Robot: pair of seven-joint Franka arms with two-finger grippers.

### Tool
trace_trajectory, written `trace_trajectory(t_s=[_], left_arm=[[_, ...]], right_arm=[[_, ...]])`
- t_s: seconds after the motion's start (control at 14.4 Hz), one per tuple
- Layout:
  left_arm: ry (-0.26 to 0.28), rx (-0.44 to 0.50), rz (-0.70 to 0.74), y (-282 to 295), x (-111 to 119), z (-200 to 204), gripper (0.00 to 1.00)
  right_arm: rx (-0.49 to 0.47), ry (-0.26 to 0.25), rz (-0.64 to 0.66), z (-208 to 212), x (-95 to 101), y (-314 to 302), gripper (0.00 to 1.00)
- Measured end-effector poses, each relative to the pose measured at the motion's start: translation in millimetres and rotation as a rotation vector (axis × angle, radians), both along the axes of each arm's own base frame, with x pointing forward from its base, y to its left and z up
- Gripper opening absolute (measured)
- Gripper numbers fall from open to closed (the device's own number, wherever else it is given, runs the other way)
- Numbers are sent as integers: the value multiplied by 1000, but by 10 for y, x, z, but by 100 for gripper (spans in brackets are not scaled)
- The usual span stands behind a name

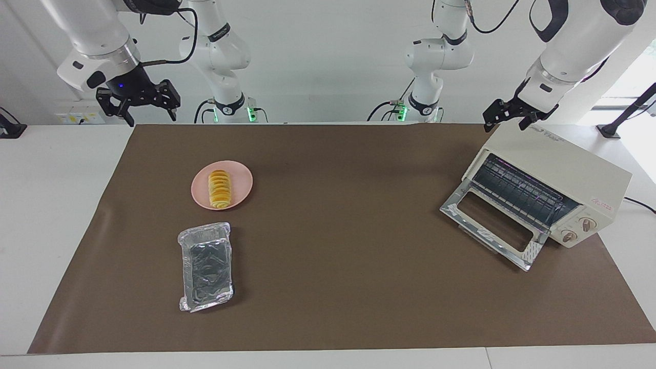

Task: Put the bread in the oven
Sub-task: 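Reach the right gripper down and grasp the bread slices on the pink plate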

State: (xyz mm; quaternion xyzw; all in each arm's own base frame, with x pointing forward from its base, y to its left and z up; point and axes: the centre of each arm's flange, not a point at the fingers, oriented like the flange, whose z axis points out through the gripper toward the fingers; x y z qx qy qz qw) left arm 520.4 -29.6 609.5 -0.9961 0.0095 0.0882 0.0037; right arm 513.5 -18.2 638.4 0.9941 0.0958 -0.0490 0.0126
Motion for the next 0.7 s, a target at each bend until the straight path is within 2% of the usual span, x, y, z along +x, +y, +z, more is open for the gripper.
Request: trace_trajectory(t_s=[0.49, 0.7], left_arm=[[0, 0, 0, 0, 0, 0, 100], [0, 0, 0, 0, 0, 0, 100]], right_arm=[[0, 6, 10, -48, -1, 52, 100], [-6, -21, 48, -394, -30, 303, 100]])
